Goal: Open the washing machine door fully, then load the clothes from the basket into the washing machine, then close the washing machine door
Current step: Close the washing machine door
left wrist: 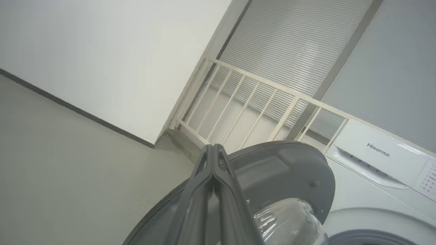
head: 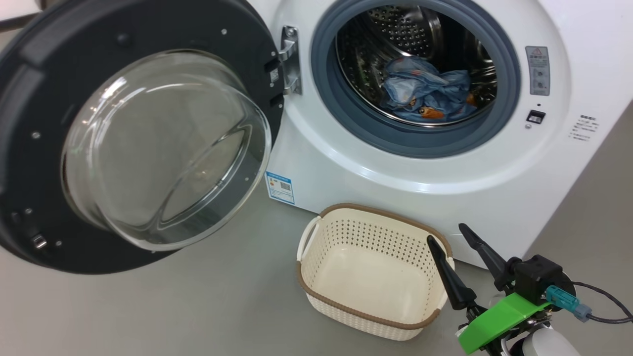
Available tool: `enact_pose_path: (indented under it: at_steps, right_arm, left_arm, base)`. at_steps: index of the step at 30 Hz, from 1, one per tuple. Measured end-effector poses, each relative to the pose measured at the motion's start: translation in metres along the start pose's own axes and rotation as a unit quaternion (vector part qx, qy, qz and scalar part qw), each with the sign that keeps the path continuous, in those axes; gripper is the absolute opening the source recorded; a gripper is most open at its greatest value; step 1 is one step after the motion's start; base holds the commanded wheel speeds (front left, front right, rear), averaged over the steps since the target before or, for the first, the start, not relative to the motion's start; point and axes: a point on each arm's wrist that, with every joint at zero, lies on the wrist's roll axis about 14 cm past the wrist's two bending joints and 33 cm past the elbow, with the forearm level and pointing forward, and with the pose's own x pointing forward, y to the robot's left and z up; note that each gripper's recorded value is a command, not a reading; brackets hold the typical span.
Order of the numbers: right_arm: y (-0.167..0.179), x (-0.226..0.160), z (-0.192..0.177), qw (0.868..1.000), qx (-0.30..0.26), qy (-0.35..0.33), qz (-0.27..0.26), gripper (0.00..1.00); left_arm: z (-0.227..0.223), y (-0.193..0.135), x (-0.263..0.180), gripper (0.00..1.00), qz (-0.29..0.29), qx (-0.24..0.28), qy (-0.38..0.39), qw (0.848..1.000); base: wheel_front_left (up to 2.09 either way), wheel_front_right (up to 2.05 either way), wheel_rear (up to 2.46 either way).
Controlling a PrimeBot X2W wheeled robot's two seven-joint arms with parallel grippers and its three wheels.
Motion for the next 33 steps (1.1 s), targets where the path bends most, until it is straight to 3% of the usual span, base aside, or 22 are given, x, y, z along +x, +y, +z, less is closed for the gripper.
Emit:
enact_pose_path:
  at_steps: [2,4,6,12,21,33]
  right_arm:
    - [-0.004,-0.002,-0.001,1.0,-0.001,0.002,-0.004,1.0]
    - [-0.007,-0.004,-0.003,1.0,-0.004,0.006,-0.006,1.0]
    - [-0.011,-0.006,-0.005,1.0,-0.005,0.008,-0.009,1.0]
    - [-0.027,-0.01,-0.006,1.0,-0.009,0.01,-0.027,1.0]
    - [-0.055,-0.015,-0.011,0.998,-0.017,0.017,-0.051,1.0]
    - [-0.082,-0.027,-0.026,0.996,-0.021,0.037,-0.079,1.0]
  left_arm:
    - [-0.005,0.014,0.011,0.0,0.028,-0.065,0.011,0.997]
    - [-0.009,0.028,0.023,0.0,0.049,-0.094,0.026,0.994]
    - [-0.012,0.042,0.035,0.0,0.076,-0.156,0.03,0.984]
    - [-0.036,0.059,0.053,0.0,0.119,-0.268,0.065,0.954]
    - [-0.067,0.075,0.057,0.0,0.161,-0.327,0.081,0.928]
    - [-0.101,0.091,0.059,0.0,0.211,-0.343,0.082,0.912]
  base:
    - [0.0,0.0,0.0]
    - [0.0,0.0,0.0]
    - [0.0,0.0,0.0]
    - [0.0,0.0,0.0]
    - [0.0,0.0,0.0]
    - [0.0,0.0,0.0]
